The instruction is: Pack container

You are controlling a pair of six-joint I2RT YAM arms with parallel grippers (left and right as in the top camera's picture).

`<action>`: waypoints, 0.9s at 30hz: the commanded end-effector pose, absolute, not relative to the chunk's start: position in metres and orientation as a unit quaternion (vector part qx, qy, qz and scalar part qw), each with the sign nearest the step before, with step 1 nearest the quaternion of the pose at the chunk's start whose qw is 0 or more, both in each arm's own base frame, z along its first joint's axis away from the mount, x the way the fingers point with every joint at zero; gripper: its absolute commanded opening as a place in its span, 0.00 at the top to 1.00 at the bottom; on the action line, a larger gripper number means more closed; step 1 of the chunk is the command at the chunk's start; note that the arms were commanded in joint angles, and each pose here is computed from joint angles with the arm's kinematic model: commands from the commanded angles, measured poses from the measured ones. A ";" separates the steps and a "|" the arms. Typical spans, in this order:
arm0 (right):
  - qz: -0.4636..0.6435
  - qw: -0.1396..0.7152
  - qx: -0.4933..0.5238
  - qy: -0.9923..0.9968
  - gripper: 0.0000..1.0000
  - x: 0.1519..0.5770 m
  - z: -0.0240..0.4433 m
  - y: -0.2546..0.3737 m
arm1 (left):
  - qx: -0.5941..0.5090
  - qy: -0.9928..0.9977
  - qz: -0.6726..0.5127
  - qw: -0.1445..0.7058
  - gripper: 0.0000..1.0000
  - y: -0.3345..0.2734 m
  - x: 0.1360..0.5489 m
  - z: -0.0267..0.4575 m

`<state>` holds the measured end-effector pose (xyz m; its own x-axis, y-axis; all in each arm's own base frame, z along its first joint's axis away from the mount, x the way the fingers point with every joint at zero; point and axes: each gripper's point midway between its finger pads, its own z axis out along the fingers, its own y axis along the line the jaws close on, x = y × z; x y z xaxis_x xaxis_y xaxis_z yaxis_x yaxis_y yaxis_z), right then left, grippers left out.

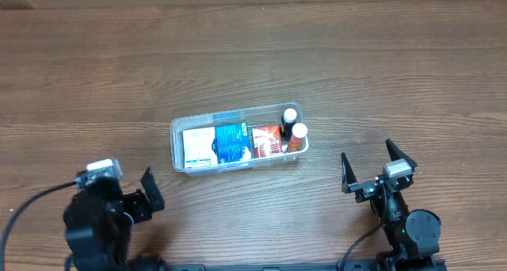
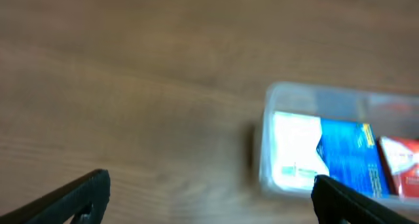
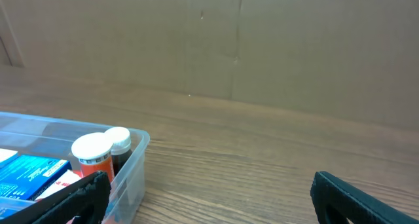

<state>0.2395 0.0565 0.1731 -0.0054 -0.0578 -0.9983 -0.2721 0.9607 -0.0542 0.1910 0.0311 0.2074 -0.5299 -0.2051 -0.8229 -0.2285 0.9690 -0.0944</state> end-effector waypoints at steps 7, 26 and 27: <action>0.081 0.698 -0.116 0.702 0.00 0.239 0.173 0.057 | -0.041 0.765 -0.036 0.642 0.00 0.006 0.230 0.191; 0.081 0.698 -0.116 0.702 0.00 0.239 0.173 0.057 | 0.001 0.732 0.003 0.681 0.00 0.007 0.246 0.157; 0.081 0.698 -0.116 0.702 0.00 0.239 0.173 0.057 | 0.002 0.731 0.003 0.682 0.00 0.007 0.246 0.158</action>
